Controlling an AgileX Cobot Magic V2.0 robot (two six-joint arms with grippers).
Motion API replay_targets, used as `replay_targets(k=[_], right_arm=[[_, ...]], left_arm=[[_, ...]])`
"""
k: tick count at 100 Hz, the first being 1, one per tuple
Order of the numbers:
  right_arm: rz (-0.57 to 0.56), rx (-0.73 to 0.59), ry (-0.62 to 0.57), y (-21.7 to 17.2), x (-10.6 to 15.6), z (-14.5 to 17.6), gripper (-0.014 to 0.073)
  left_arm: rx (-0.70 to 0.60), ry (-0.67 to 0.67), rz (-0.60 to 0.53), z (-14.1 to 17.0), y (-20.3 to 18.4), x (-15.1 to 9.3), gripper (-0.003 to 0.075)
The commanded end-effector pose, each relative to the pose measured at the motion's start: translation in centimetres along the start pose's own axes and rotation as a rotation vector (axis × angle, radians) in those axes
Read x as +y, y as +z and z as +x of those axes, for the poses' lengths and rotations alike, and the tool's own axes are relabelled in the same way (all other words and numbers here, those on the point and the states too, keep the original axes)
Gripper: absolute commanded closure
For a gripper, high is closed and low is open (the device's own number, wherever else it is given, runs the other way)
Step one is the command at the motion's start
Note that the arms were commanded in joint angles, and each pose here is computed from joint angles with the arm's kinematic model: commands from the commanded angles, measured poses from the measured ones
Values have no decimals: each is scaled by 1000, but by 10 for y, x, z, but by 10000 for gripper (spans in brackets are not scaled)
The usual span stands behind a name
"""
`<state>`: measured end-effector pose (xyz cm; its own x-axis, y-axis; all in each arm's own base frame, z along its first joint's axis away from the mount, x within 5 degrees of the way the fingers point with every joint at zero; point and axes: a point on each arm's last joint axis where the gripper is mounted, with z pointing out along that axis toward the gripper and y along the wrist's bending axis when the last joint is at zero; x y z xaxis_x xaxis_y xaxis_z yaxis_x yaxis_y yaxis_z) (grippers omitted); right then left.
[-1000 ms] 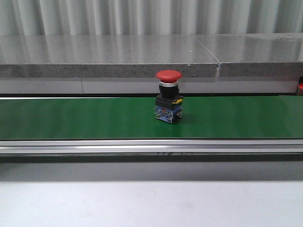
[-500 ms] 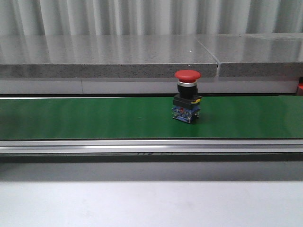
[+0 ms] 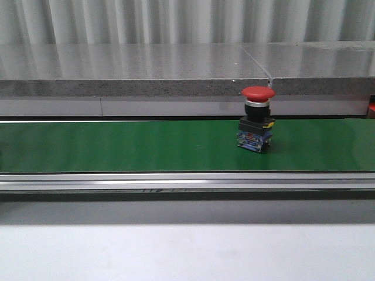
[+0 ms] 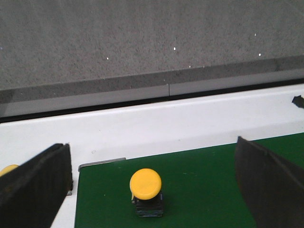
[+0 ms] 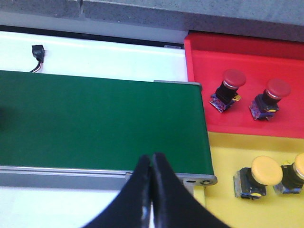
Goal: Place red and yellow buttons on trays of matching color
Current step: 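Set the yellow button on the green belt and open the left gripper, then move the right gripper to the red button at the belt's end and grasp it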
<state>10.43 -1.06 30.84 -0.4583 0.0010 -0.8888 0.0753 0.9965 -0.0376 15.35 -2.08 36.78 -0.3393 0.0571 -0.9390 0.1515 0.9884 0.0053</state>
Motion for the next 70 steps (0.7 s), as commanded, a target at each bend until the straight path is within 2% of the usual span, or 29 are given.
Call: replay_targets(k=[1, 19, 26, 36, 50, 56, 58, 70], right_arm=[[6, -93, -12, -4, -1, -13, 662], [6, -93, -12, -4, -1, -13, 662], [6, -93, -12, -4, -1, -13, 662], [6, -93, -12, -4, -1, -13, 662], [6, -93, -12, -4, -1, -13, 662], [12, -131, -17, -4, -1, -17, 662], [14, -145, -17, -5, -1, -18, 662], [20, -216, -16, -6, -2, -25, 662]], left_arm=[[-176, -5, 1, 2, -24, -1, 82], [-199, -5, 0, 45, -44, -3, 83], [-207, -7, 0, 59, -49, -3, 113], [-225, -23, 2, 73, -56, -3, 251], [-231, -37, 9, 82, -57, -4, 572], [-228, -37, 9, 82, -57, -4, 714], [-228, -37, 9, 82, -57, -4, 739], [-228, -37, 9, 82, -57, -4, 740]])
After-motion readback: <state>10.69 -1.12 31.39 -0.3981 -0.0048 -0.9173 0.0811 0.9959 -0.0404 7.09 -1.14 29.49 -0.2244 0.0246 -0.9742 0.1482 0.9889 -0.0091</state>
